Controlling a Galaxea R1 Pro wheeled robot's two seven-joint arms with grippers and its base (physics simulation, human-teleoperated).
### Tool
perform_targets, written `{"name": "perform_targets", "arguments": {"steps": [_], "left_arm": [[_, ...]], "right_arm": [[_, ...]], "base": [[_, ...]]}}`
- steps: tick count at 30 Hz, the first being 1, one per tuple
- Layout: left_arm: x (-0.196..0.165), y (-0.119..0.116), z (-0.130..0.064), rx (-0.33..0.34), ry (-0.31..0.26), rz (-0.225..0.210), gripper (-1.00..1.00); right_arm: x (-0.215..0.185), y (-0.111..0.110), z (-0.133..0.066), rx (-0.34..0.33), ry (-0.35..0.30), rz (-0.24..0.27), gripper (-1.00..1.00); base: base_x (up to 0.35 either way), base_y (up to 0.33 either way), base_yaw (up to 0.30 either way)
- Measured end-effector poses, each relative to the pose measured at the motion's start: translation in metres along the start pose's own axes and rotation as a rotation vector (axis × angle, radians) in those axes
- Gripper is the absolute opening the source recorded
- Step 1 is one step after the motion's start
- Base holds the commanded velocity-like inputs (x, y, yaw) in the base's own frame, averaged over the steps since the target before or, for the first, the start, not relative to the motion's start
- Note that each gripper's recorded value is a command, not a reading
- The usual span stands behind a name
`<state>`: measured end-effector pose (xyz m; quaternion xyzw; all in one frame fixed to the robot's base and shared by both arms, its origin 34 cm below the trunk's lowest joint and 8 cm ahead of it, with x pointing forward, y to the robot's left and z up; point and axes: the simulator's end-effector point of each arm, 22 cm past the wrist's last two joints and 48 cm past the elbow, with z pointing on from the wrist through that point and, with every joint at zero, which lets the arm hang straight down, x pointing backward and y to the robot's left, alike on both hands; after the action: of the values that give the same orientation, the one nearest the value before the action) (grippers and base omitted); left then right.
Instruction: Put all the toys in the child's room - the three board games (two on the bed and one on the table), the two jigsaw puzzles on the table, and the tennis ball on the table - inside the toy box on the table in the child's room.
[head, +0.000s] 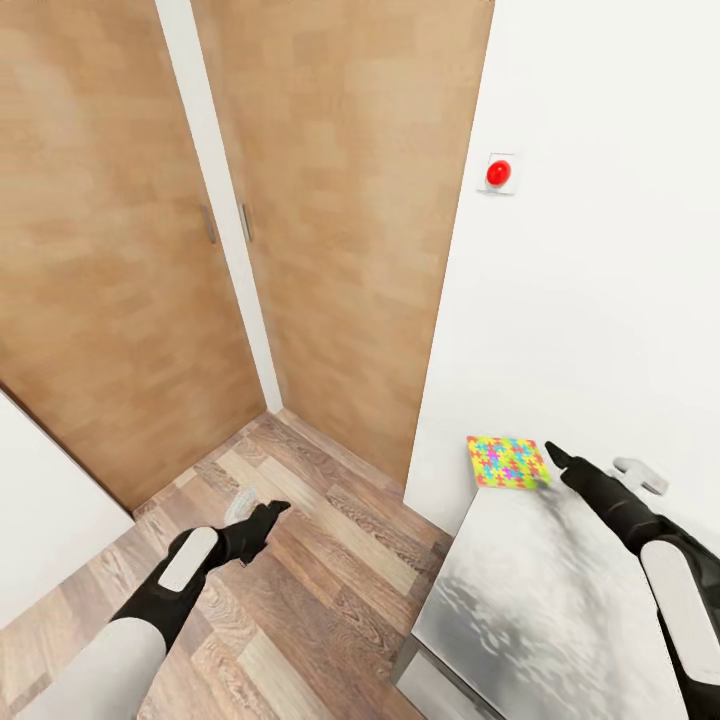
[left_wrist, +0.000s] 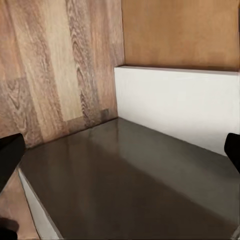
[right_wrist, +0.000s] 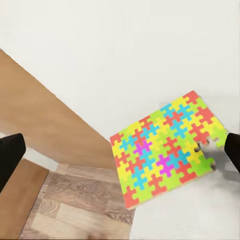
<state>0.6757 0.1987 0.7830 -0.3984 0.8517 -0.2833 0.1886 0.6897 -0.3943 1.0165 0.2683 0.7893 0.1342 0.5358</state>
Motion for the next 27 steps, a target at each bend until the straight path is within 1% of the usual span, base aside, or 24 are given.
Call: {"name": "perform_targets", "arguments": {"steps": [1,3,4,5,6,8,10,11,12,13,16,17,20,22,24,27], "left_arm": [[0.0,-0.01,0.007,-0.001,-0.015,0.018,1.0],[0.002,-0.019,0.015,-0.005,-0.012,0.024,1.0],[0.006,-0.024,0.024,0.0,0.003,0.02,1.0],[0.008,-0.027,0.027,0.011,0.013,0.018,1.0],[0.014,-0.034,0.031,0.055,0.031,0.01,1.0],[0.017,-0.047,0.032,0.125,0.043,0.01,1.0],[0.02,-0.056,0.031,0.186,0.051,0.009,1.0],[0.024,-0.058,0.03,0.222,0.06,0.004,1.0],[0.028,-0.056,0.03,0.235,0.065,0.001,1.0],[0.04,-0.047,0.029,0.259,0.081,-0.011,1.0],[0.045,-0.041,0.027,0.274,0.086,-0.021,1.0],[0.049,-0.049,0.021,0.352,0.087,-0.022,1.0],[0.052,-0.051,0.018,0.375,0.091,-0.011,1.0],[0.052,-0.051,0.017,0.377,0.091,-0.011,1.0],[0.051,-0.052,0.016,0.378,0.09,-0.009,1.0],[0.052,-0.052,0.015,0.379,0.09,-0.008,1.0]], "right_arm": [[-0.007,0.002,0.001,-0.009,0.005,-0.016,1.0],[-0.02,0.002,0.003,-0.013,0.003,-0.046,1.0],[-0.037,-0.002,0.003,-0.011,-0.001,-0.088,1.0],[-0.047,-0.005,0.002,-0.009,-0.003,-0.113,1.0],[-0.065,-0.011,0.001,-0.001,-0.01,-0.16,1.0],[-0.083,-0.017,-0.002,0.002,-0.017,-0.206,1.0],[-0.094,-0.019,-0.004,-0.004,-0.019,-0.24,1.0],[-0.1,-0.018,-0.005,-0.014,-0.013,-0.262,1.0],[-0.102,-0.018,-0.006,-0.019,-0.006,-0.27,1.0],[-0.103,-0.017,-0.007,-0.029,0.023,-0.29,1.0],[-0.104,-0.016,-0.008,-0.033,0.04,-0.3,1.0],[-0.106,-0.016,-0.008,-0.035,0.046,-0.304,1.0],[-0.109,-0.016,-0.01,-0.036,0.043,-0.309,1.0],[-0.111,-0.013,-0.011,-0.051,0.044,-0.315,1.0],[-0.115,-0.004,-0.014,-0.102,0.043,-0.315,1.0],[-0.124,-0.003,-0.019,-0.123,0.028,-0.31,1.0]], "base": [[0.0,0.0,0.0],[0.0,0.0,-0.005],[0.0,0.0,-0.039],[0.0,0.0,-0.124],[0.0,0.0,-0.158],[0.0,0.0,-0.198],[0.0,0.0,-0.24],[0.0,0.0,-0.262],[0.0,0.0,-0.283],[0.0,0.0,-0.286],[0.0,0.0,-0.292],[0.0,0.0,-0.295],[0.0,0.157,-0.291],[0.0,0.269,-0.284],[0.011,0.293,-0.279],[0.083,0.283,-0.278]]}}
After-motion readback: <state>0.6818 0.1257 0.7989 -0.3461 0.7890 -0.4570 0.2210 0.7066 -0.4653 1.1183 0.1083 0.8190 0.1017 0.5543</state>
